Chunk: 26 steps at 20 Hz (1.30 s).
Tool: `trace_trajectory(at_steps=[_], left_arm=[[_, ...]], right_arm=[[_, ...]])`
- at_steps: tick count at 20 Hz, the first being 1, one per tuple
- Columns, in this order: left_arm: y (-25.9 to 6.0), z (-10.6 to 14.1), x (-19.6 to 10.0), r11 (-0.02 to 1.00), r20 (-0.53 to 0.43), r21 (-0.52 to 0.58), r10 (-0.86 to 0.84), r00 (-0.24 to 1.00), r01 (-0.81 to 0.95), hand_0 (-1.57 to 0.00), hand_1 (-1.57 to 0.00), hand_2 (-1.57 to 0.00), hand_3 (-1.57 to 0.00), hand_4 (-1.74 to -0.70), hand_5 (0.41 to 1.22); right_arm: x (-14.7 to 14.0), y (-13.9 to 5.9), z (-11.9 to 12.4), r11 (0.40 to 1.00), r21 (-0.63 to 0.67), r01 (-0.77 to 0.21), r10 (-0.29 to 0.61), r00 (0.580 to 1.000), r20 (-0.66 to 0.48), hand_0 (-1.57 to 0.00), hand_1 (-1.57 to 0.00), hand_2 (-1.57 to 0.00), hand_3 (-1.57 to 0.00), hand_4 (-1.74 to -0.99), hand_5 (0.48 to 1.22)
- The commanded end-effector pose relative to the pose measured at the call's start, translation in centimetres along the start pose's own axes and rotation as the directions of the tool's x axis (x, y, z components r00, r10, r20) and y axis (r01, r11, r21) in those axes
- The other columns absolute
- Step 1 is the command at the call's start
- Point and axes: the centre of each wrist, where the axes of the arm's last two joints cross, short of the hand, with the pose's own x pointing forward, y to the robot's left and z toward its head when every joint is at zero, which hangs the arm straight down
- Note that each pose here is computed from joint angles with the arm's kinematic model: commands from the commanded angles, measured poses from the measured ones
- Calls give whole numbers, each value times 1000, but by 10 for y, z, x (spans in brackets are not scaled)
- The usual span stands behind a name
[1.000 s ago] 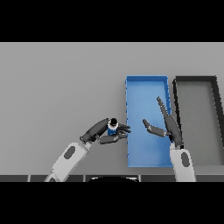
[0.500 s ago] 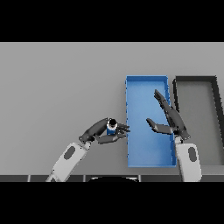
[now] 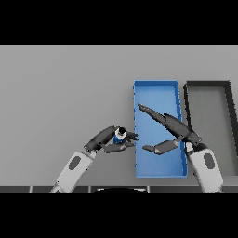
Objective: Pick up the blue pipe and place it into the blue bin.
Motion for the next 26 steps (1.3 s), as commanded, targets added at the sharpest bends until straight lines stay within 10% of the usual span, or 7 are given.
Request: trace_trajectory(at_steps=[1,18,21,24,26], left_arm=[[-2,1,1,1000,8,-4,-1,1000,1,-1571,-1571,-1571,-1571,-1474,1221],[5,-2,-4,997,22,-55,55,998,-54,-1571,-1571,-1571,-1571,-1460,1221],[4,-3,-1,997,-34,-40,59,998,-60,-1571,-1571,-1528,-1139,-1596,1221],[5,-2,-3,998,-24,-41,52,998,-53,-1571,-1571,-1549,-1228,-1667,1221],[2,-3,-1,998,-8,-47,50,999,-50,-1571,-1571,-1557,-1307,-1694,1221]], right_arm=[[3,1,-4,1000,28,-3,3,1000,1,1,0,-1,1,-1256,523],[14,39,-99,931,362,48,-43,999,-23,-24,-108,-130,-49,-1222,517],[16,42,-109,924,379,52,-50,999,-14,-630,-652,-657,-504,-1383,523],[14,43,-116,920,388,64,-64,998,-12,-1089,-1101,-1103,-896,-1537,600],[11,46,-114,915,386,119,-134,991,13,-1263,-1270,-1271,-1139,-1495,781]])
